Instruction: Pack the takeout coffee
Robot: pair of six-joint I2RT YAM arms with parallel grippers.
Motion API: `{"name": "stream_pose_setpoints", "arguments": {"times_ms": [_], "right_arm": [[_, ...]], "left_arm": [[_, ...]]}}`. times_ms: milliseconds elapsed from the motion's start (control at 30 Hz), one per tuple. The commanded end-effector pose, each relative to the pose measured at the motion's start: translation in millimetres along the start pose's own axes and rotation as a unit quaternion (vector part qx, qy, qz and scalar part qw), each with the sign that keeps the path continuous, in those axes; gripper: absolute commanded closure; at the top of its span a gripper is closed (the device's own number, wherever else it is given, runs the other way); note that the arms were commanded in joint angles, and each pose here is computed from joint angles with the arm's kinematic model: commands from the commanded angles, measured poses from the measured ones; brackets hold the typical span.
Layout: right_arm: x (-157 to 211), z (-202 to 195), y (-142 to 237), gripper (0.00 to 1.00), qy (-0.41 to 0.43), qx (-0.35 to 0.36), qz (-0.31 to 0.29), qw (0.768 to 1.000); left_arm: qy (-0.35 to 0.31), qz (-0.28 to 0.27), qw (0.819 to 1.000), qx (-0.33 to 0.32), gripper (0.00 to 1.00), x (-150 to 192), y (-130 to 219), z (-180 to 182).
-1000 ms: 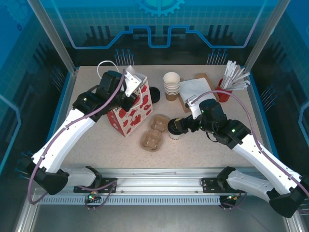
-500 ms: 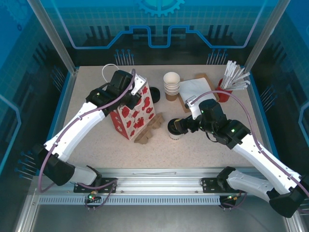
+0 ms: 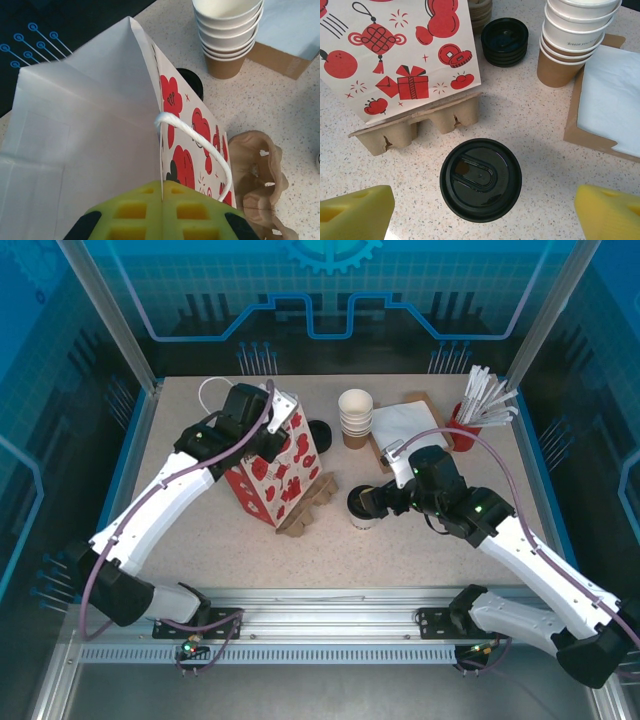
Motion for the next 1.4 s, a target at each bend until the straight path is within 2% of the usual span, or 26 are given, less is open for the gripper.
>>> {"name": "stream_pose_setpoints", "arguments": {"times_ms": [0,200,400,667,867,1100,1233,1367], "right_arm": [[-1,-1,-2,0.06,-0.011,-0.003,-0.003,1.0],[-1,-1,-2,0.05,-0.013,-0.002,0.0,1.0],[-2,0,-5,0.06,-0.014,-0.004,0.002,1.0],[-3,0,-4,0.06,-0.014,-0.003,0.004,1.0],[-3,1,-5,0.06,-0.014,-0.006,0.006,1.0],[-9,2,1,0.05,-0.012,-0.003,0.0,1.0],[-11,0,4,0.05,-0.009,0.005,-0.001,1.0],[-11,-2,4,0.05,-0.007,0.012,-0.003,1.0]], "left_arm": [[-0.004,0.007,1.0,-0.023,1.0,2,-12,6],[-0.002,-0.01,0.999,-0.037,1.0,-4,-15,9],[-0.022,-0.016,0.999,-0.018,0.97,-3,-27,-7],[-0.045,-0.017,0.999,-0.008,0.76,-6,-20,-21],[-0.04,-0.033,0.999,0.008,0.55,-12,-2,-26],[0.029,-0.099,0.994,0.037,0.35,-29,50,-27],[0.091,-0.123,0.986,0.058,0.34,-19,79,-35],[0.128,-0.095,0.982,0.099,0.37,19,90,-68]]}}
Point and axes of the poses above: each hand's point on the last joint's axis, 136 mm out from that joint toward the fingers, its own y axis back along the fingers, its own z axis along the line the jaws close on, x = y × z, the point moved 4 cm from there along y, back along the fingers, and after that the axes turned 9 degrees about -y, right-handed, at the moved point
